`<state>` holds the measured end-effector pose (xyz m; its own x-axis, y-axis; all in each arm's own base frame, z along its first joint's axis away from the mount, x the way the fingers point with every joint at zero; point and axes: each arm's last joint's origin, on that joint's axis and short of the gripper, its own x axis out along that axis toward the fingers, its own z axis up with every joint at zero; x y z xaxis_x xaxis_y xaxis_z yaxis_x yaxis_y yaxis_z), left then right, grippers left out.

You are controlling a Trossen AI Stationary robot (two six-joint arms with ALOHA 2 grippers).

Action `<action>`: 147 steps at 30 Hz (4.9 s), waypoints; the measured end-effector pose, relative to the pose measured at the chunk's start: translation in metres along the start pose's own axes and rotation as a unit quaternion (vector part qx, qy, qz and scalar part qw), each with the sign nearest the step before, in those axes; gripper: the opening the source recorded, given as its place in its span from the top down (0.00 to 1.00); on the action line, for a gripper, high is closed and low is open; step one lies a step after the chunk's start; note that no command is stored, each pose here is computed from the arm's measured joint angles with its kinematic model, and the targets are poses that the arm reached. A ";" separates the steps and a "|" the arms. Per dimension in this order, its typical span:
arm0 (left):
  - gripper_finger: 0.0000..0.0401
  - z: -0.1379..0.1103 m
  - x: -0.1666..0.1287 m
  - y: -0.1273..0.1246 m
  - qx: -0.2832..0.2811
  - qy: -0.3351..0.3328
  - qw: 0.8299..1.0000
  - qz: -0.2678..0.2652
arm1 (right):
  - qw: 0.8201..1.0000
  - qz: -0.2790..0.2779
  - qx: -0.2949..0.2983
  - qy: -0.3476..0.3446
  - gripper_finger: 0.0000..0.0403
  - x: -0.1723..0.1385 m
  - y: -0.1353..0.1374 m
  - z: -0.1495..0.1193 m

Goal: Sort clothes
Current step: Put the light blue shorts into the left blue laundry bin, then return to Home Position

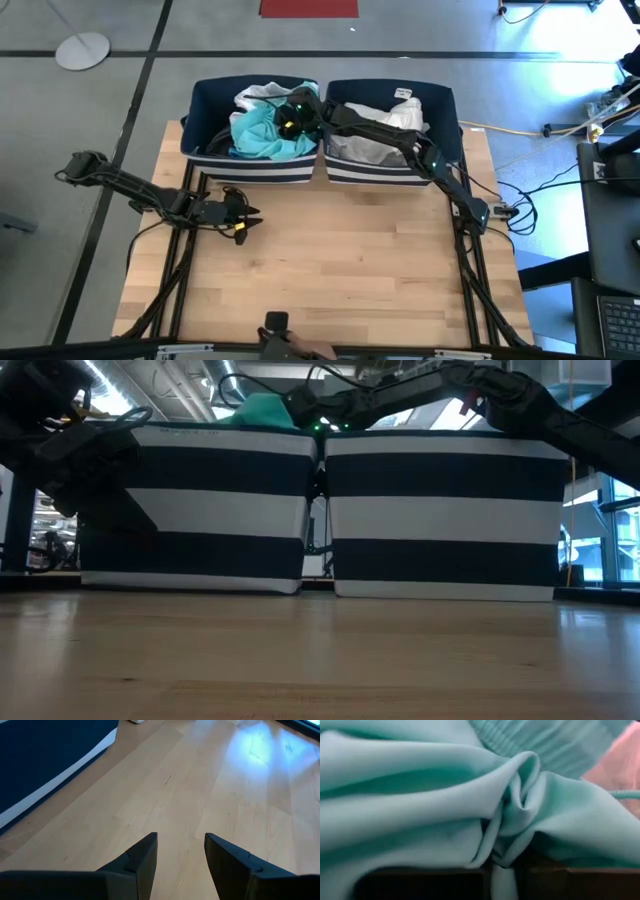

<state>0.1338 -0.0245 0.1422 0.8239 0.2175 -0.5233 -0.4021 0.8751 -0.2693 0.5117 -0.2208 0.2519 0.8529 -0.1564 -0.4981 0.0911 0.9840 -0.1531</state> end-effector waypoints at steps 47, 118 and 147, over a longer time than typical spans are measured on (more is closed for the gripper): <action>0.61 0.000 0.000 0.000 0.010 0.001 1.000 0.002 | 0.992 -0.126 -0.003 -0.008 0.44 -0.120 0.000 0.063; 0.99 -0.004 -0.015 0.001 0.194 -0.158 0.963 -0.099 | 0.970 0.108 0.103 -0.194 0.87 -0.326 0.205 -0.224; 0.99 0.014 -0.048 0.009 0.174 -0.296 0.930 -0.133 | 0.966 0.083 0.106 -0.220 0.99 -0.353 0.189 -0.264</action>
<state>0.0961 -0.0208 0.1759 0.9926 0.0837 0.0880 -0.0846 0.9964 0.0068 0.0924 -0.0018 0.1733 0.9965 0.0100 -0.0833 -0.0017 0.9951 0.0992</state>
